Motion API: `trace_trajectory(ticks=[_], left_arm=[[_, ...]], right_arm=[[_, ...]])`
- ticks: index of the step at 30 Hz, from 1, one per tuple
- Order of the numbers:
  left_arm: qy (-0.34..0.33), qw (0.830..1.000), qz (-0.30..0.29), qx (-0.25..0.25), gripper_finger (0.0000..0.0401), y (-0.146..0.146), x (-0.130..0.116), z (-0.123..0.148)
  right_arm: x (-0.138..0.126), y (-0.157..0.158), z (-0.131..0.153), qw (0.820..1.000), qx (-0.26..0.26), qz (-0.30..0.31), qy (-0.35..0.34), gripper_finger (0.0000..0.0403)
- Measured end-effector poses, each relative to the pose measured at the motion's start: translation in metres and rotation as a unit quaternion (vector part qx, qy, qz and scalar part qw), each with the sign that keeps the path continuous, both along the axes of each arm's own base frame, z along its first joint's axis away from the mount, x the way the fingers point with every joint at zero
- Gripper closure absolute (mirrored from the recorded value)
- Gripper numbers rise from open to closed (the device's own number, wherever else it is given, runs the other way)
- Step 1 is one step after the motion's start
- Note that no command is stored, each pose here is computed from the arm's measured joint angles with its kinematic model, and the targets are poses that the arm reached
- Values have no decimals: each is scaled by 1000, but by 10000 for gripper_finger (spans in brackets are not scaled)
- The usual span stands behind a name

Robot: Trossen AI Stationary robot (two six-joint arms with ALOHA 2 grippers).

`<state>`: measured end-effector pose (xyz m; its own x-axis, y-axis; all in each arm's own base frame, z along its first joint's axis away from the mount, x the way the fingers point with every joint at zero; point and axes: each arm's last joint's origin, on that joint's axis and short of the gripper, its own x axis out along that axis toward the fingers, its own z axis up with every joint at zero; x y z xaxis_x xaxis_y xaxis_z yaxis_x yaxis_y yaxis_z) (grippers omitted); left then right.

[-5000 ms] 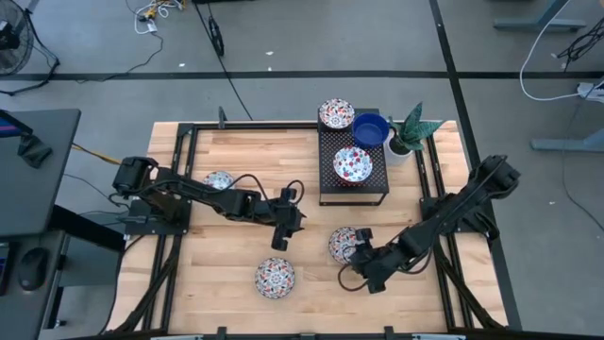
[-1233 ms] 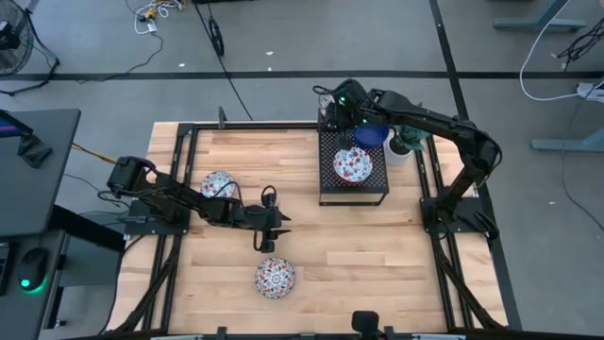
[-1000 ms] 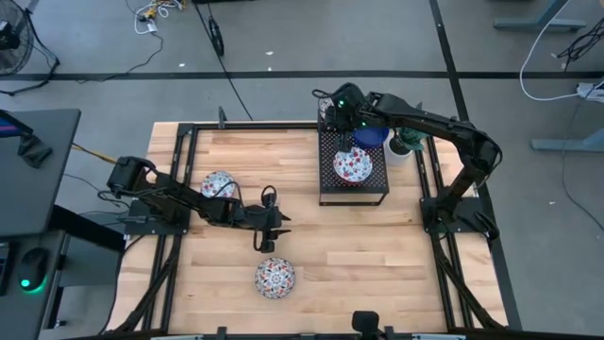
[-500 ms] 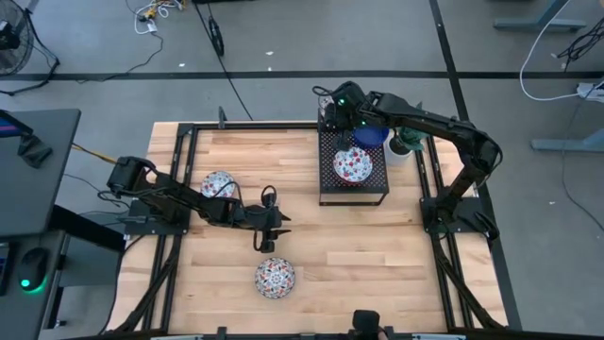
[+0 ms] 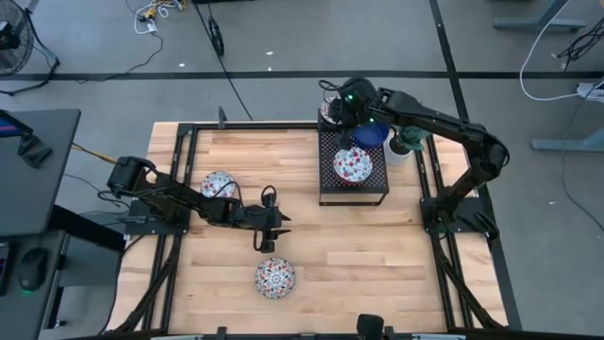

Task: Pick & Place Mini bowls
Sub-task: Stack the right orange patterned bowl on top of the other orange patterned bowl on the shelf

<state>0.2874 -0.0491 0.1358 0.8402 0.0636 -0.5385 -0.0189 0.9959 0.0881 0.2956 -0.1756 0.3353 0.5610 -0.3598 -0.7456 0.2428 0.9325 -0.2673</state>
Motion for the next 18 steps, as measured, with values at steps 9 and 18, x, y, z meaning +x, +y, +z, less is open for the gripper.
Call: trace_trajectory(ticks=[9, 18], left_arm=[[0, 1000, -1, 0, 234, -1, 0, 0], [-1, 1000, -2, 0, 234, -1, 0, 0]], right_arm=[[2, -10, -6, 1000, 8, -12, -8, 384], [2, -10, -10, 1000, 11, -11, -3, 397]])
